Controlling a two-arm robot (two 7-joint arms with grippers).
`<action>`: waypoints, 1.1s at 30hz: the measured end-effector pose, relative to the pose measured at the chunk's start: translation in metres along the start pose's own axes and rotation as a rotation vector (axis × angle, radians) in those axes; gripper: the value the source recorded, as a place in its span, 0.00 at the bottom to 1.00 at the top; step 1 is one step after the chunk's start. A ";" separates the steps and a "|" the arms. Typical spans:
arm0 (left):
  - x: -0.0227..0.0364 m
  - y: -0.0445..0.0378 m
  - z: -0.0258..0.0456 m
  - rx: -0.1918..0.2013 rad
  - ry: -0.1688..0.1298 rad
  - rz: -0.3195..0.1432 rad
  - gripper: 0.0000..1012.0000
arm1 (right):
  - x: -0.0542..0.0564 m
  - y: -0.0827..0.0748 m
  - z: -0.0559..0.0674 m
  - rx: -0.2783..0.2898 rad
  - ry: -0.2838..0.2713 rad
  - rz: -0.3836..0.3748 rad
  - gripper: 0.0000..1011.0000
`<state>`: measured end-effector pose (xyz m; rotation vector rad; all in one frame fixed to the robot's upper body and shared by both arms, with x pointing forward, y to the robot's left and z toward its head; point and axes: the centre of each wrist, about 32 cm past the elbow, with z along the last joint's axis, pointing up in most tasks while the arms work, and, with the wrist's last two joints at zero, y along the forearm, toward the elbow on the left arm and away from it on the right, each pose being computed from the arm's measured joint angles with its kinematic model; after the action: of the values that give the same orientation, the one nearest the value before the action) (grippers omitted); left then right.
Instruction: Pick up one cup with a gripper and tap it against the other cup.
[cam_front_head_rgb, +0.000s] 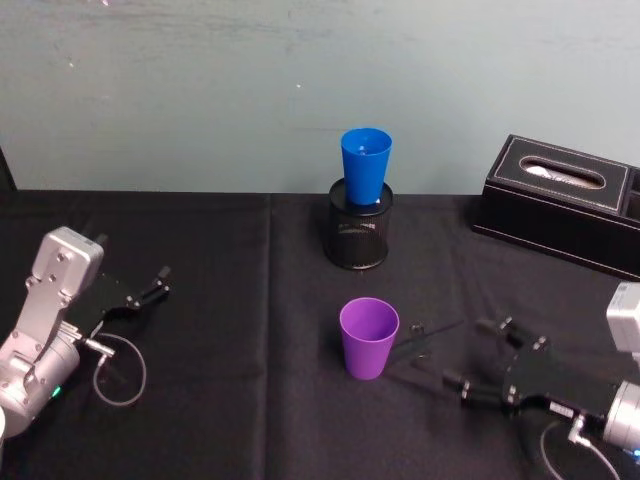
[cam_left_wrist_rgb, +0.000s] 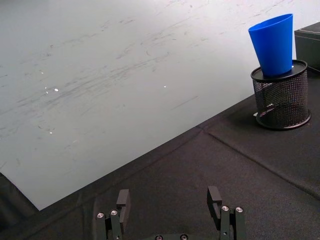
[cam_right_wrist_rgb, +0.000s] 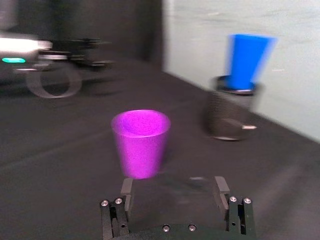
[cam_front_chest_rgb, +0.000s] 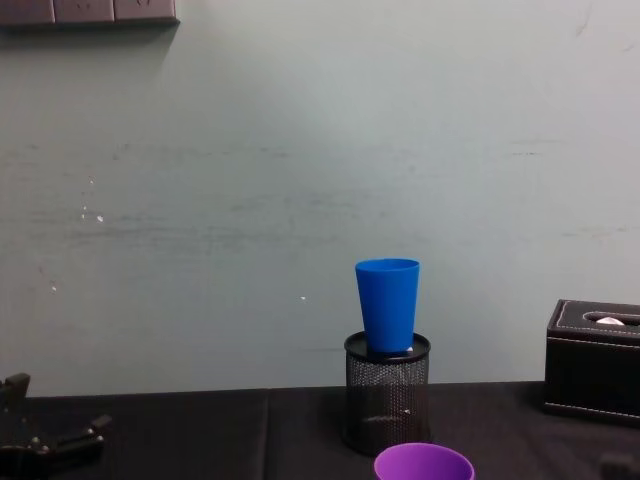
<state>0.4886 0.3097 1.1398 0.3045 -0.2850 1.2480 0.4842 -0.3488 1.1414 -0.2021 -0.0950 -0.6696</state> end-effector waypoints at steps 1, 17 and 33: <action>0.0000 0.0000 0.0000 0.000 0.000 0.000 1.00 | 0.000 0.000 -0.001 0.001 0.012 0.061 0.99; 0.0000 0.0000 0.0001 0.000 0.000 0.000 1.00 | -0.008 0.029 -0.008 0.037 0.087 0.221 0.99; 0.0000 0.0000 0.0000 0.000 0.000 0.000 1.00 | -0.010 0.067 -0.007 0.066 0.071 0.179 0.99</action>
<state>0.4886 0.3097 1.1398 0.3044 -0.2851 1.2480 0.5185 -0.2927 1.1225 -0.1215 -0.0299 -0.4940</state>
